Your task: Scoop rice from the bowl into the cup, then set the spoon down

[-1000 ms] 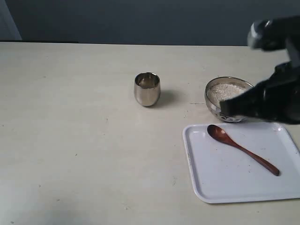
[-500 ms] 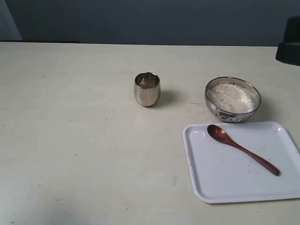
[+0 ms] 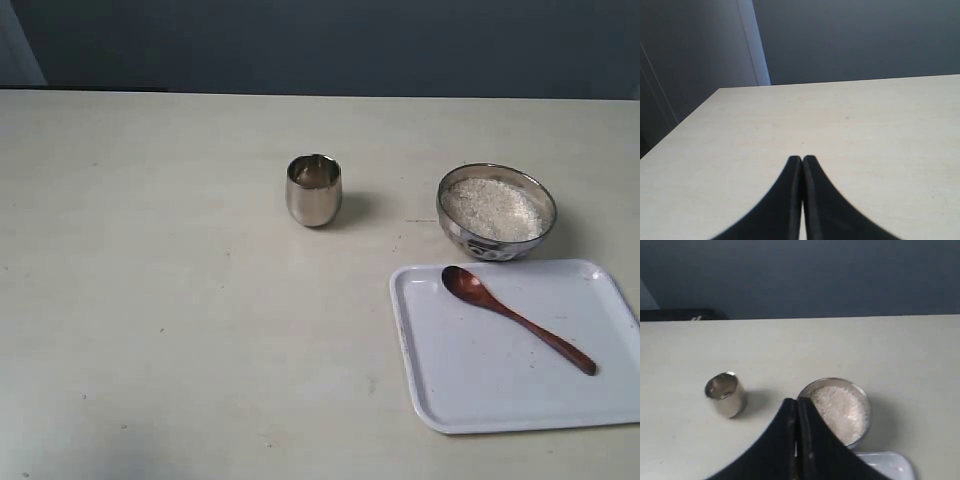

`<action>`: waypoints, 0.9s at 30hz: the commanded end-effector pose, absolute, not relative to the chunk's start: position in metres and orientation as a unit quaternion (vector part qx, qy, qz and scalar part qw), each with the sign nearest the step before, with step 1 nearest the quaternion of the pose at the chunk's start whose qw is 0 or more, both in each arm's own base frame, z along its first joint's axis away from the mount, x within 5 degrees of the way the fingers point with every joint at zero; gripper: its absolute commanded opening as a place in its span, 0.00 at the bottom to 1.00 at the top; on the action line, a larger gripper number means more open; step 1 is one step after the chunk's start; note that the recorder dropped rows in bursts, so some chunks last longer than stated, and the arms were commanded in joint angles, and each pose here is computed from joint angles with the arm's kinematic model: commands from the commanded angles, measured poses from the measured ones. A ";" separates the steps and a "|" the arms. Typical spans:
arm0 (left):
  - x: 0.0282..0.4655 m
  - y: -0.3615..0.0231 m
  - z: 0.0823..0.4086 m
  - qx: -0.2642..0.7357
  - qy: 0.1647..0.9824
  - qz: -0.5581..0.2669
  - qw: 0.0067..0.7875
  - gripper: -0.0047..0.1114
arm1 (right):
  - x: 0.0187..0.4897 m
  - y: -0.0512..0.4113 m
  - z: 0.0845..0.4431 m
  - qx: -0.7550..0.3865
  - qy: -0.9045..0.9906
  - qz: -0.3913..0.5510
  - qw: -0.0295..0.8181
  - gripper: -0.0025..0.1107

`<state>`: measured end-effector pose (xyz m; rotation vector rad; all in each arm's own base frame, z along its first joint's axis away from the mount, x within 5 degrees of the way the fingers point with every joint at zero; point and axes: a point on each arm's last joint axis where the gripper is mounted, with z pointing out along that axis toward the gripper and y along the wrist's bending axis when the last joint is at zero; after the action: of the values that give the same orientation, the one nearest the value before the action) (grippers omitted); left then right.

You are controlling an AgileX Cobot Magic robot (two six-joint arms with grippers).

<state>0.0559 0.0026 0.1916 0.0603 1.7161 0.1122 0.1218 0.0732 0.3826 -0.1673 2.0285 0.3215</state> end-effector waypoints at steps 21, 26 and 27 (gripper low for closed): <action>0.056 0.002 0.194 0.027 0.750 0.046 0.659 0.04 | 0.049 -0.012 0.245 0.118 0.729 0.010 0.674 0.02; 0.056 0.002 0.194 0.027 0.750 0.047 0.659 0.04 | 0.053 -0.005 0.227 0.088 0.682 0.048 0.724 0.02; 0.056 0.002 0.194 0.027 0.750 0.047 0.659 0.04 | 0.054 -0.003 0.224 0.084 0.674 0.059 0.732 0.02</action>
<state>0.0559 0.0026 0.1916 0.0603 1.7161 0.1122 0.0520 -0.0074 0.2277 0.2255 1.5721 0.0833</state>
